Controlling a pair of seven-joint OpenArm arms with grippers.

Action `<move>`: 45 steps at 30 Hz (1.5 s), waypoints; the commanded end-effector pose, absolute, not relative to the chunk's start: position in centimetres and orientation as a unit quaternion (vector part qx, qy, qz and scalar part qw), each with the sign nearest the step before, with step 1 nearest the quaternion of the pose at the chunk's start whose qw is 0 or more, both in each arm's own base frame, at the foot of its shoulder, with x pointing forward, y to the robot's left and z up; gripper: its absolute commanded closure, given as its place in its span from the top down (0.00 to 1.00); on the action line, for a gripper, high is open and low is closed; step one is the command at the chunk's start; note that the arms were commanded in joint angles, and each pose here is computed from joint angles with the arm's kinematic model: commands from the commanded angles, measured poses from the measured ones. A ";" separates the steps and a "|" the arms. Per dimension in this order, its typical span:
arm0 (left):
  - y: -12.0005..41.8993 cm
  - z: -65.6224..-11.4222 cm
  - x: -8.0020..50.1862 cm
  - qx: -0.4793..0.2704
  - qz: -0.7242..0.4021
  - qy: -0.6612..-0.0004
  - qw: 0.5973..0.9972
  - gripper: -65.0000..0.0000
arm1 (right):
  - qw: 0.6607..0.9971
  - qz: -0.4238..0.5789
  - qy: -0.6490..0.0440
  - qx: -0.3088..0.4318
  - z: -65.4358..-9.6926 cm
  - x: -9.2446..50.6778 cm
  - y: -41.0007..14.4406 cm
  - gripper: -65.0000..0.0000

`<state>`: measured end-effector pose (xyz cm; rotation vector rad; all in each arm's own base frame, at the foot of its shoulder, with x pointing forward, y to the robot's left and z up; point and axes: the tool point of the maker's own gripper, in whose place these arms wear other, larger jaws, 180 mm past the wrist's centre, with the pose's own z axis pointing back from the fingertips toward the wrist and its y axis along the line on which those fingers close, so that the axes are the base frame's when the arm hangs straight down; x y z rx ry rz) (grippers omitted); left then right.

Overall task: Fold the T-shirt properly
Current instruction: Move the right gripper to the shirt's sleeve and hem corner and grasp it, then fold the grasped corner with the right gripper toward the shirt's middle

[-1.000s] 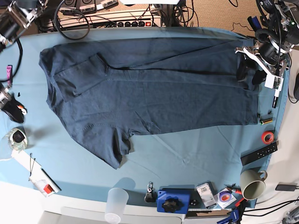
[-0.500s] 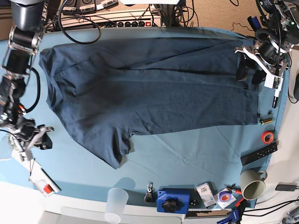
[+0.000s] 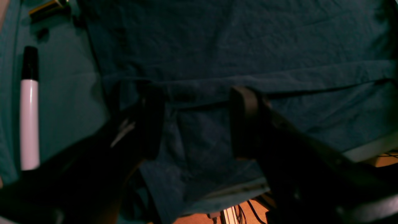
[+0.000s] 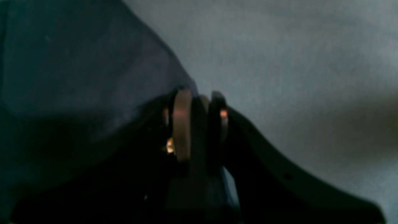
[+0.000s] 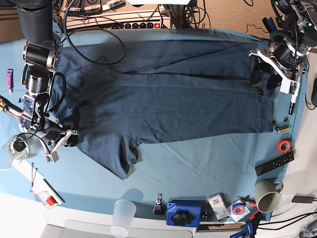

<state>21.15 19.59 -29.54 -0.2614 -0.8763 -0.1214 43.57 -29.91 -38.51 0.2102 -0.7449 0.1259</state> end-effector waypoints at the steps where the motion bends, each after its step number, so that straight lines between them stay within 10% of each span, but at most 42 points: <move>1: 19.5 -28.5 21.6 -0.127 -0.065 -0.441 0.886 0.52 | 0.914 0.058 -0.391 0.096 -36.4 44.9 -30.8 0.19; 15: 19.5 -28.5 21.6 -0.128 -0.065 -0.441 0.886 0.52 | 0.948 0.027 -0.244 0.201 -38.8 40.2 -27.9 0.02; 32: 19.5 -28.5 21.6 -0.127 -0.065 -0.440 0.886 0.52 | 0.911 -0.002 -0.232 0.342 -36.6 38.2 -24.9 0.00; 45: 19.5 -28.4 21.7 -0.127 -0.065 -0.444 0.885 0.52 | 0.913 0.100 -0.269 0.291 -34.1 32.3 -26.0 0.00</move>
